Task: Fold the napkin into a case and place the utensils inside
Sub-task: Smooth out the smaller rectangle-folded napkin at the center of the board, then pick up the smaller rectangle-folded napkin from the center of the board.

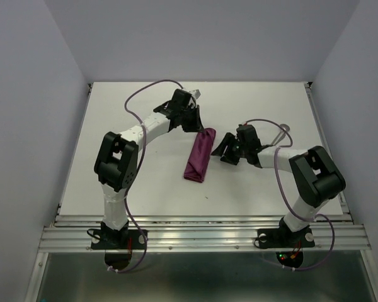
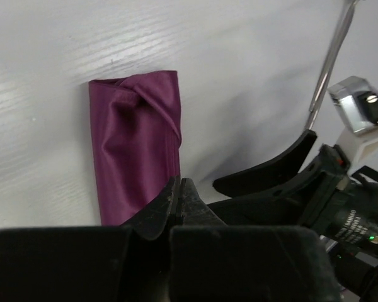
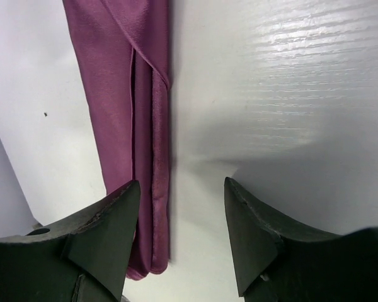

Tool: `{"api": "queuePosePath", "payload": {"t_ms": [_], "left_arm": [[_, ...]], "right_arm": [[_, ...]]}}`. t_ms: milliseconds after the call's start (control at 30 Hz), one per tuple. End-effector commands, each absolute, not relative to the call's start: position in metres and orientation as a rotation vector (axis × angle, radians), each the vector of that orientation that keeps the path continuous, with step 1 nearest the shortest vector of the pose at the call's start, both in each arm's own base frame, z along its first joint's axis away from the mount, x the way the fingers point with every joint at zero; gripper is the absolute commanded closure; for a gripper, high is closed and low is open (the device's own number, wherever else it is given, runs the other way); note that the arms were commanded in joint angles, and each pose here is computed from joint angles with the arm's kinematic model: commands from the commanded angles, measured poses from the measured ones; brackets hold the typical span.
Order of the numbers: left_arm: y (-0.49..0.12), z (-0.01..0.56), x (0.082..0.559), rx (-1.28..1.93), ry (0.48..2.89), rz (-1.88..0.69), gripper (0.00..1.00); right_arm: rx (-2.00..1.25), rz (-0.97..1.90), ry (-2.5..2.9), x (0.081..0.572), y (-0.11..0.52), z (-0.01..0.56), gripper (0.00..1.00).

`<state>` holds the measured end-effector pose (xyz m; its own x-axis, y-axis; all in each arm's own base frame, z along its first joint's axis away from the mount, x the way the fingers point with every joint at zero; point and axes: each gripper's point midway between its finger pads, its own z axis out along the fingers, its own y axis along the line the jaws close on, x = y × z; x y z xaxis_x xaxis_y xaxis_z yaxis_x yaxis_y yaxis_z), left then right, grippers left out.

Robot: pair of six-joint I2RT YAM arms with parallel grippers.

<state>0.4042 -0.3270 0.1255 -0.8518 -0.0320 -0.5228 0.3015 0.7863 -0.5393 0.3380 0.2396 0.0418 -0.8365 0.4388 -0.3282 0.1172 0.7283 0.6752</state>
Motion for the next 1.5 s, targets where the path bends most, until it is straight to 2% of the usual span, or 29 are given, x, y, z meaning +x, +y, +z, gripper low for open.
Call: {"api": "queuePosePath", "payload": {"t_ms": [0, 33, 67, 100, 133, 167, 267, 300, 400, 567, 733, 767, 867, 1033, 1233, 1367, 1467], "left_arm": [[-0.315, 0.143, 0.386, 0.226, 2.441, -0.775, 1.00], [-0.312, 0.140, 0.386, 0.217, 2.445, -0.733, 0.98], [-0.315, 0.136, 0.375, 0.240, 2.459, -0.680, 0.79], [-0.313, 0.136, 0.373, 0.240, 2.468, -0.676, 0.79], [-0.309, 0.133, 0.372, 0.229, 2.471, -0.613, 0.71], [-0.310, 0.132, 0.368, 0.238, 2.474, -0.584, 0.56], [-0.316, 0.122, 0.350, 0.288, 2.494, -0.494, 0.40], [-0.320, 0.116, 0.342, 0.317, 2.506, -0.462, 0.33], [-0.324, 0.104, 0.335, 0.349, 2.517, -0.362, 0.19], [-0.331, 0.089, 0.327, 0.390, 2.509, -0.182, 0.20], [-0.336, 0.080, 0.324, 0.431, 2.490, -0.050, 0.30], [-0.339, 0.078, 0.321, 0.445, 2.488, -0.042, 0.35], [-0.339, 0.067, 0.317, 0.462, 2.497, 0.004, 0.39], [-0.339, 0.056, 0.312, 0.477, 2.509, 0.028, 0.40], [-0.340, 0.045, 0.312, 0.488, 2.523, 0.046, 0.53], [-0.339, 0.037, 0.313, 0.496, 2.526, 0.073, 0.58], [-0.335, 0.029, 0.314, 0.507, 2.532, 0.115, 0.59]], "right_arm": [[0.431, 0.901, 2.398, 0.349, 0.219, 0.063, 0.39], [0.447, 0.890, 2.394, 0.349, 0.212, 0.062, 0.38], [0.471, 0.876, 2.362, 0.354, 0.198, 0.069, 0.38], [0.490, 0.867, 2.358, 0.356, 0.193, 0.068, 0.38], [0.492, 0.857, 2.346, 0.357, 0.185, 0.071, 0.38], [0.503, 0.846, 2.342, 0.358, 0.179, 0.072, 0.38], [0.536, 0.795, 2.329, 0.362, 0.157, 0.073, 0.37], [0.560, 0.777, 2.319, 0.364, 0.147, 0.075, 0.36], [0.582, 0.752, 2.302, 0.366, 0.132, 0.077, 0.35], [0.613, 0.719, 2.280, 0.369, 0.110, 0.081, 0.32], [0.612, 0.718, 2.283, 0.366, 0.107, 0.081, 0.32], [0.612, 0.718, 2.283, 0.366, 0.107, 0.080, 0.32], [0.611, 0.719, 2.288, 0.365, 0.108, 0.079, 0.32], [0.608, 0.725, 2.293, 0.364, 0.109, 0.078, 0.32], [0.615, 0.720, 2.288, 0.364, 0.105, 0.078, 0.31], [0.616, 0.721, 2.291, 0.363, 0.105, 0.077, 0.31], [0.616, 0.722, 2.293, 0.362, 0.105, 0.076, 0.31]]}}
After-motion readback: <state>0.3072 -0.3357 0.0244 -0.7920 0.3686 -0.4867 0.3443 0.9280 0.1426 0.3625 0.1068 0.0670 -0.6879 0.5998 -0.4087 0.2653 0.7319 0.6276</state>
